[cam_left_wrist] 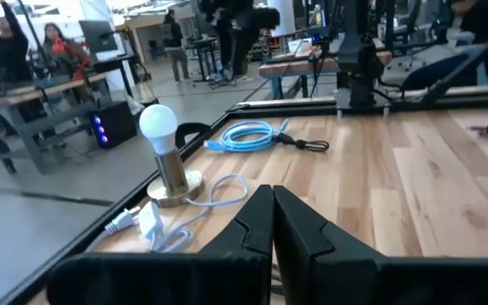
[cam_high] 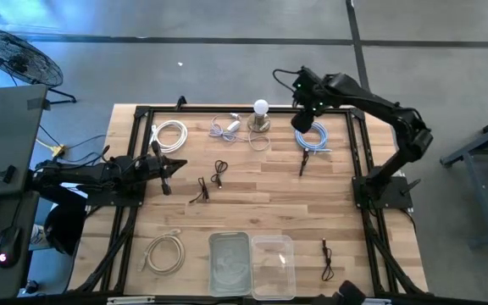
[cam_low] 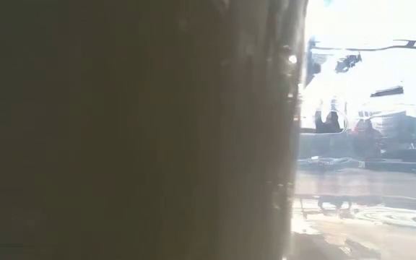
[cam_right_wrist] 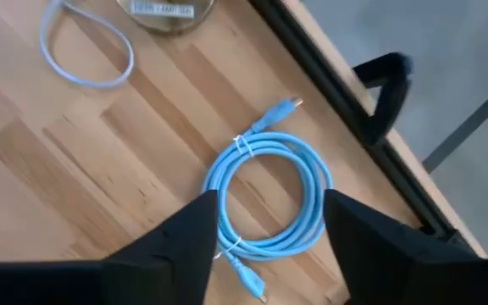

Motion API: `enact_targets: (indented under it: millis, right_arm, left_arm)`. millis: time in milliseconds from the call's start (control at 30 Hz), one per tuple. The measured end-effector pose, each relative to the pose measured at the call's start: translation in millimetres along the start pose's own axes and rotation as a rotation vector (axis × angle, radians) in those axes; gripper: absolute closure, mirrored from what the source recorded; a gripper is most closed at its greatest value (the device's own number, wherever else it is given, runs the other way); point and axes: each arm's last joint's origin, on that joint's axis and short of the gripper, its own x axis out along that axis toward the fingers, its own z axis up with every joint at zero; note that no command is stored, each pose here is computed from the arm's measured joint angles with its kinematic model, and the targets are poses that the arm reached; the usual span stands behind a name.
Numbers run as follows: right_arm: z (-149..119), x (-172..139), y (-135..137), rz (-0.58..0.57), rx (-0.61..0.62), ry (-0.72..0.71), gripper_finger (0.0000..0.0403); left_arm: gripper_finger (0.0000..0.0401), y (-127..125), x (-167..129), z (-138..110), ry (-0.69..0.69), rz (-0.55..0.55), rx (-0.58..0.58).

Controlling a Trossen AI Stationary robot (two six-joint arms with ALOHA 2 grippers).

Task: Pick & Place USB Port
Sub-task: Put the blue HDMI cable into the transparent bin

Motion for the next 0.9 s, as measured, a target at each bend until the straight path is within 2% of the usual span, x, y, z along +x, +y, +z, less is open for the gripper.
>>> enact_targets:
  millis: [133,300,433,600,767,900]
  right_arm:
    - [4,14,2,0.001,-0.027,0.042,0.0165]
    - [6,18,3,0.008,-0.032,0.04,0.016]
    - [7,16,4,0.018,-0.033,0.025,0.0159]
    - [6,14,7,0.041,-0.047,0.019,0.0159]
    - [7,14,7,0.03,-0.057,0.017,0.0159]
    - [7,15,3,0.009,-0.032,0.019,0.0159]
  left_arm:
    - [0.04,0,0,-1,0.012,0.004,-0.068]
    - [0.04,0,0,-1,0.015,-0.005,-0.125]
    - [0.0389,-2,0,-1,0.015,-0.054,-0.156]
    - [0.0337,-2,0,-1,0.015,-0.06,-0.185]
    - [0.0278,-2,0,-1,0.017,-0.059,-0.174]
    - [0.0246,-2,0,-1,0.018,-0.058,-0.174]
